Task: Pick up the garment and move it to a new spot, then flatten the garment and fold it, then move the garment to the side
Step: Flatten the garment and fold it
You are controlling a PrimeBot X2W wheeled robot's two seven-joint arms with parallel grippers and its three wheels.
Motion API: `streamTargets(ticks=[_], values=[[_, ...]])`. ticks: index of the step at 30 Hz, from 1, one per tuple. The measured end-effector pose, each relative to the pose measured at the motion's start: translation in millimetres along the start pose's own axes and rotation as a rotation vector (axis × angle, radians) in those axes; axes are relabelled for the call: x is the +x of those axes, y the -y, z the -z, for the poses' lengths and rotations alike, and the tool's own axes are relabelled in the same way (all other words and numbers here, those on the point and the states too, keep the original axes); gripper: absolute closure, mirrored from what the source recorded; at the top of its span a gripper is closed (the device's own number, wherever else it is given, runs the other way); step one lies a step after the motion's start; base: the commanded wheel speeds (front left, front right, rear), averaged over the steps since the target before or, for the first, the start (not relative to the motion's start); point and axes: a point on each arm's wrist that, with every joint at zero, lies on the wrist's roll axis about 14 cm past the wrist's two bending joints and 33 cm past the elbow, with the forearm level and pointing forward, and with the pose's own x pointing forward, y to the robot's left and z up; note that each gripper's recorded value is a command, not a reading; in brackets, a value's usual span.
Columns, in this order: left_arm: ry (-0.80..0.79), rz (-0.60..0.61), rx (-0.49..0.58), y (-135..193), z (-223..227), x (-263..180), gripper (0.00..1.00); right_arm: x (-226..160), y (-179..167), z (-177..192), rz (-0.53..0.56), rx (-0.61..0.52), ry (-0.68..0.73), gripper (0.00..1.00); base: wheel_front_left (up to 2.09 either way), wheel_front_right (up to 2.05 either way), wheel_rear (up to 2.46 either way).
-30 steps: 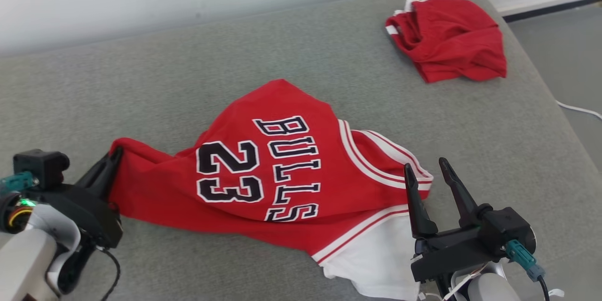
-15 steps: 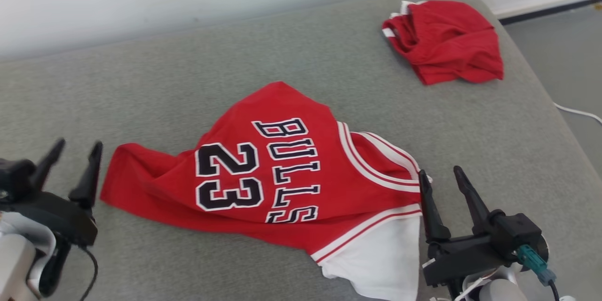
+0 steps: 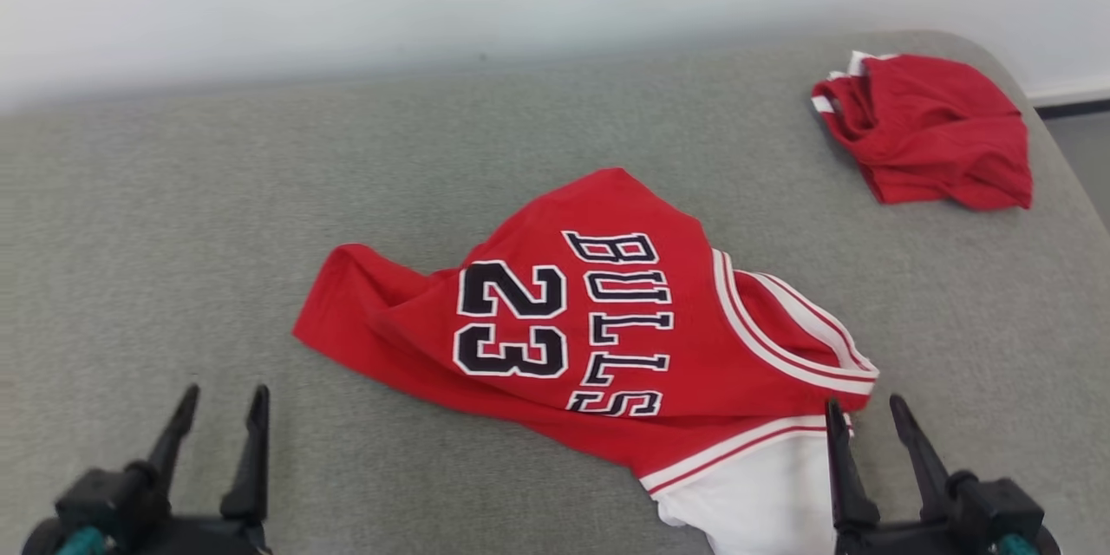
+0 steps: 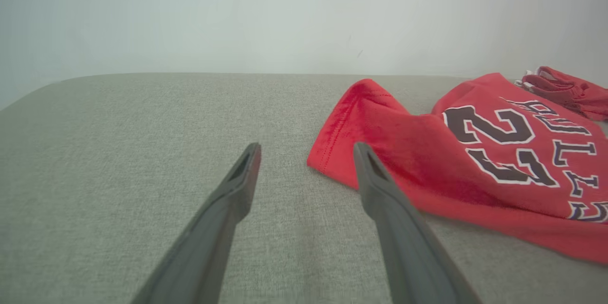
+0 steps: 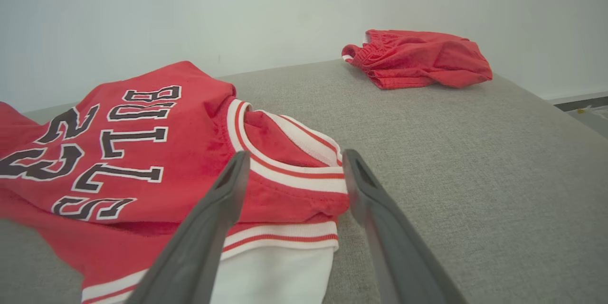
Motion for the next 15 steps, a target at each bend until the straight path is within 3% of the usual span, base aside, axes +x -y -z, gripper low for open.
streamTargets(ticks=[7,15], values=[[-0.048,-0.019,0.046,-12,14,-15,0.00,-20,-22,27,-0.057,0.015,-0.083,0.00,0.00,0.00,0.00],[-0.074,0.075,0.084,-8,5,26,0.00,-43,-35,58,-0.079,0.044,-0.188,0.00,0.00,0.00,0.00]])
